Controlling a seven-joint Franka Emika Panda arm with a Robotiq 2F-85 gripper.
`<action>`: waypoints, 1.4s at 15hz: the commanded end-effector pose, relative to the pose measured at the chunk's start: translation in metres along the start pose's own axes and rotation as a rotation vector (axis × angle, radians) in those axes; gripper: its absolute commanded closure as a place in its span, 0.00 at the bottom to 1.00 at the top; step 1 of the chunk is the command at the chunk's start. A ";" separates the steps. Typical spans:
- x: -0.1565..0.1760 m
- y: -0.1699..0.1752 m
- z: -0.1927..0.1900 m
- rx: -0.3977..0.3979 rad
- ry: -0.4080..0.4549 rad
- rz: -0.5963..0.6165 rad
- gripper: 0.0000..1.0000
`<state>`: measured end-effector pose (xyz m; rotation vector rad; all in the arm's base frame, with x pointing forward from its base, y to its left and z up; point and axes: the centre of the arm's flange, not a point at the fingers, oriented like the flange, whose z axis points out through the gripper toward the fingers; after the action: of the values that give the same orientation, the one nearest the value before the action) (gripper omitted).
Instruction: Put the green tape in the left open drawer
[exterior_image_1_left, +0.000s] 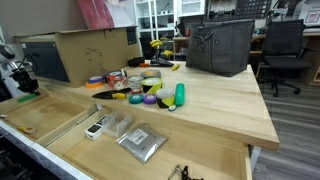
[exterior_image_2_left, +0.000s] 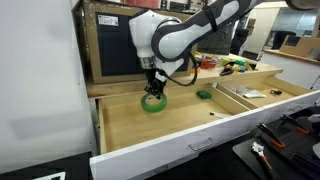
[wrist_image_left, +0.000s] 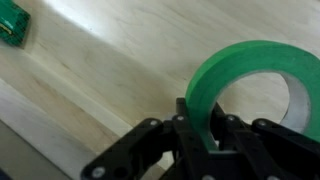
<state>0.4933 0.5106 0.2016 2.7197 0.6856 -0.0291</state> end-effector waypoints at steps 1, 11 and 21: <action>0.024 -0.043 -0.008 -0.014 -0.007 -0.092 0.94; -0.003 -0.126 0.004 -0.050 0.006 -0.300 0.94; -0.027 -0.180 0.023 -0.081 0.021 -0.461 0.94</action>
<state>0.3948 0.6152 0.1151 2.4602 1.1923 -0.0963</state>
